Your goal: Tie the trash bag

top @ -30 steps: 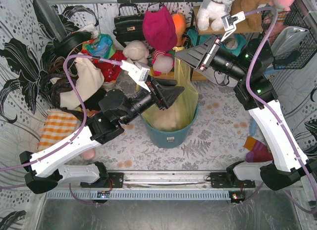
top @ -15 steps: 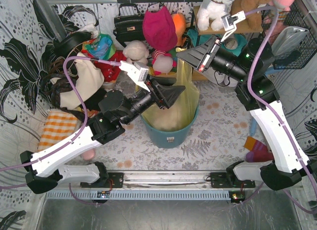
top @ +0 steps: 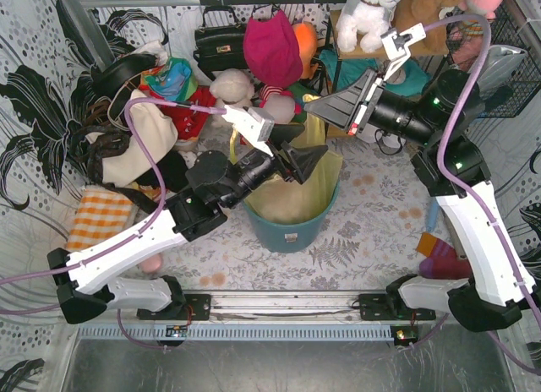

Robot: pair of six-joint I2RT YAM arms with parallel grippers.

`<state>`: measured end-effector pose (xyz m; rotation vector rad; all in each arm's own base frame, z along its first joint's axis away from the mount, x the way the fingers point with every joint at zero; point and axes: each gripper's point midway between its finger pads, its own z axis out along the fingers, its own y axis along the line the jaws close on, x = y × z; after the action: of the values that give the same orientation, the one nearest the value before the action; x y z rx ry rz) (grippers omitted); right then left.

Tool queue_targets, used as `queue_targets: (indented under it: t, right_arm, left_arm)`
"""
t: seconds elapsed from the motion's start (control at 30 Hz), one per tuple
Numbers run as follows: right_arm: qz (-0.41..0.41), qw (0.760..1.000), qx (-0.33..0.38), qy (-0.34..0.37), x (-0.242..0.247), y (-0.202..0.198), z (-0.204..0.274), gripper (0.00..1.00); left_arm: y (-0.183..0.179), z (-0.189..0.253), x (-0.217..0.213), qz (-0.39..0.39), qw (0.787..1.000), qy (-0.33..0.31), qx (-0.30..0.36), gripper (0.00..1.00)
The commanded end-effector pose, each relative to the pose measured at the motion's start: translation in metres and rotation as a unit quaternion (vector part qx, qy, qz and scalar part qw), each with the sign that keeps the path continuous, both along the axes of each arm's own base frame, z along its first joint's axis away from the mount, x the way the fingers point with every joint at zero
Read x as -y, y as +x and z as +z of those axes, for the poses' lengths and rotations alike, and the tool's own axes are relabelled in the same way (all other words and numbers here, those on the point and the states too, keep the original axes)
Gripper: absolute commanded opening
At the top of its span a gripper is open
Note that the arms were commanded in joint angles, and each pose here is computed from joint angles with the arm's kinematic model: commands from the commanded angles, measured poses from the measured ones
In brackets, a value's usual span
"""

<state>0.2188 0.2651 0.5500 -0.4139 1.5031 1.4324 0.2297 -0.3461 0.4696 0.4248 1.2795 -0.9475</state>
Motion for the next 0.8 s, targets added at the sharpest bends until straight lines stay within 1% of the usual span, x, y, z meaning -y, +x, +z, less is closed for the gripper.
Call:
queue_targets:
  t: [0.0,0.2,0.4,0.57,0.67,0.77]
  right_arm:
    - [0.021,0.999,0.033,-0.002,0.006,-0.024,0.009,0.0]
    - [0.025,0.999,0.032,-0.012,0.008,-0.028,0.005,0.0]
    - [0.036,0.999,0.033,-0.019,0.007,-0.033,0.0,0.0]
    - [0.058,0.998,0.031,-0.026,0.004,-0.037,-0.005,0.0]
    - [0.069,0.997,0.027,-0.025,0.002,-0.039,-0.006,0.0]
    - [0.072,0.997,0.027,-0.024,0.002,-0.04,-0.005,0.0]
  left_arm:
    - [-0.004,0.036,-0.007,0.003,0.997,-0.025,0.067,0.77]
    - [-0.009,0.044,-0.017,0.001,0.993,-0.028,0.112,0.82]
    - [-0.014,0.047,-0.028,-0.019,0.988,-0.029,0.149,0.87]
    - [-0.013,0.054,-0.036,-0.066,0.983,-0.06,0.163,0.88]
    - [-0.017,0.057,-0.028,-0.097,0.978,-0.055,0.177,0.88]
    - [-0.028,0.058,-0.017,-0.141,0.97,-0.041,0.195,0.88]
